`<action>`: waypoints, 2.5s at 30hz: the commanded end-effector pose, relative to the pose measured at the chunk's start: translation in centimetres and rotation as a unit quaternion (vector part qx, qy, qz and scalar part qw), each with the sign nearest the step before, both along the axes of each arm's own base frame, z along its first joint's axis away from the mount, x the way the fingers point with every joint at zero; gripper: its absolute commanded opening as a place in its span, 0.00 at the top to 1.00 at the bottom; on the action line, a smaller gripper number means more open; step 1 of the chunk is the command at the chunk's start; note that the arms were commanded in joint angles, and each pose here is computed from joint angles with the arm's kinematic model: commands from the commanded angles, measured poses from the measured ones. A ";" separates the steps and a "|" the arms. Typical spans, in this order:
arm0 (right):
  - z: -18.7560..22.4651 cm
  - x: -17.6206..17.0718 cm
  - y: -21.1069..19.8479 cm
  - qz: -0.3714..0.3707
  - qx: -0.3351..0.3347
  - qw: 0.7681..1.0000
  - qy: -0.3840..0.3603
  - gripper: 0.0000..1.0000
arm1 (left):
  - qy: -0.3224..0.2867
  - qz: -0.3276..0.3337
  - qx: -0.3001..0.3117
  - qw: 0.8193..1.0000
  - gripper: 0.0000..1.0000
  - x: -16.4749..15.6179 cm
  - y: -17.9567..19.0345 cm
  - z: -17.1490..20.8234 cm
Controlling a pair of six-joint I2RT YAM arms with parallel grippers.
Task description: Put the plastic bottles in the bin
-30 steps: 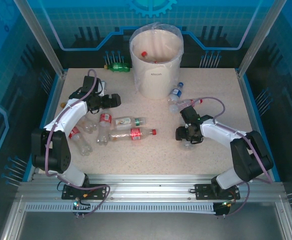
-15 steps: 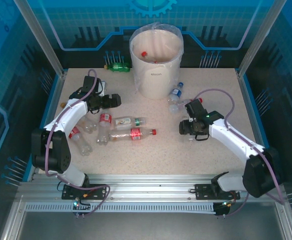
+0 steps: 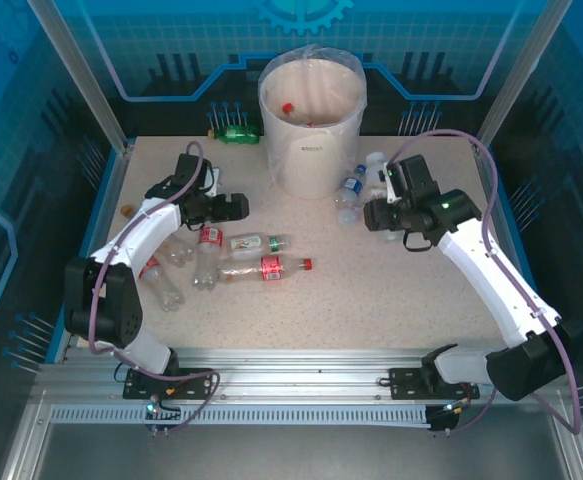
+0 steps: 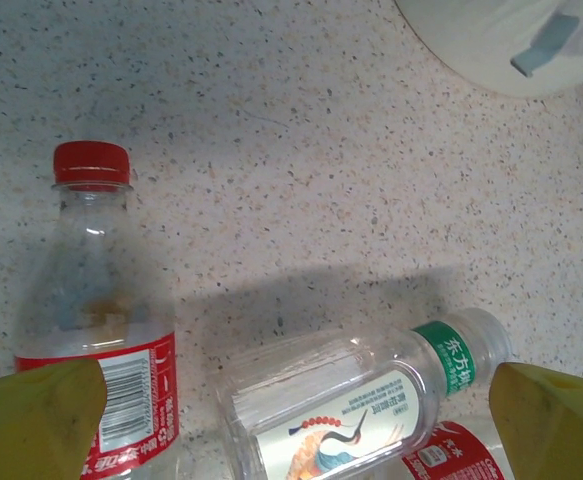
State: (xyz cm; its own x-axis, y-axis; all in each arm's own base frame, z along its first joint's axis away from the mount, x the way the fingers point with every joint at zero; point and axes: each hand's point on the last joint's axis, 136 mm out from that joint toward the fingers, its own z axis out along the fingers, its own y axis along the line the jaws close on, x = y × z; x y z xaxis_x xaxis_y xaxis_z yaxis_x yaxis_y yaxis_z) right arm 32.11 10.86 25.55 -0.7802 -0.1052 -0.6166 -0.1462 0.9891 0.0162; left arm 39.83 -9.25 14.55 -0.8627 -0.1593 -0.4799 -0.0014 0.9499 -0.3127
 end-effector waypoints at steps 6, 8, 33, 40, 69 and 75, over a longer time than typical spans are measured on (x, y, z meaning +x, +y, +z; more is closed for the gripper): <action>10.4 5.1 0.4 0.020 0.006 0.991 -0.130 0.39 | -0.029 -0.020 -0.016 0.999 0.01 -0.5 -1.6 3.8; 12.3 6.6 1.0 0.027 0.012 0.988 -0.155 0.40 | -0.028 -0.021 -0.015 0.999 0.01 -0.7 -1.5 4.2; 17.8 22.5 9.5 0.106 0.093 0.943 -0.302 0.44 | 0.017 0.000 -0.009 1.000 0.01 -9.7 0.4 1.9; 15.9 25.1 11.6 0.123 0.107 0.932 -0.323 0.44 | 0.011 -0.012 -0.001 1.000 0.01 -9.7 0.4 1.2; 4.2 29.6 13.6 0.147 0.063 0.960 -0.231 0.39 | 0.021 -0.020 0.009 1.000 0.01 -8.7 0.4 -0.1; 3.3 29.7 13.5 0.147 0.056 0.962 -0.221 0.32 | 0.021 -0.019 0.009 1.000 0.01 -8.7 0.5 -0.1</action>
State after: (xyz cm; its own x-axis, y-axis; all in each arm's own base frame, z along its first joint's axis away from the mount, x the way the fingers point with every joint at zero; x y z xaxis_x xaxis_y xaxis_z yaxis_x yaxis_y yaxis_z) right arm 61.76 24.27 29.40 -0.3756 -0.1784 -0.9094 -0.4294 0.9031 0.0002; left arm 30.96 -8.92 14.66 -0.8871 -0.1345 -0.4416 0.0116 0.9498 -0.3126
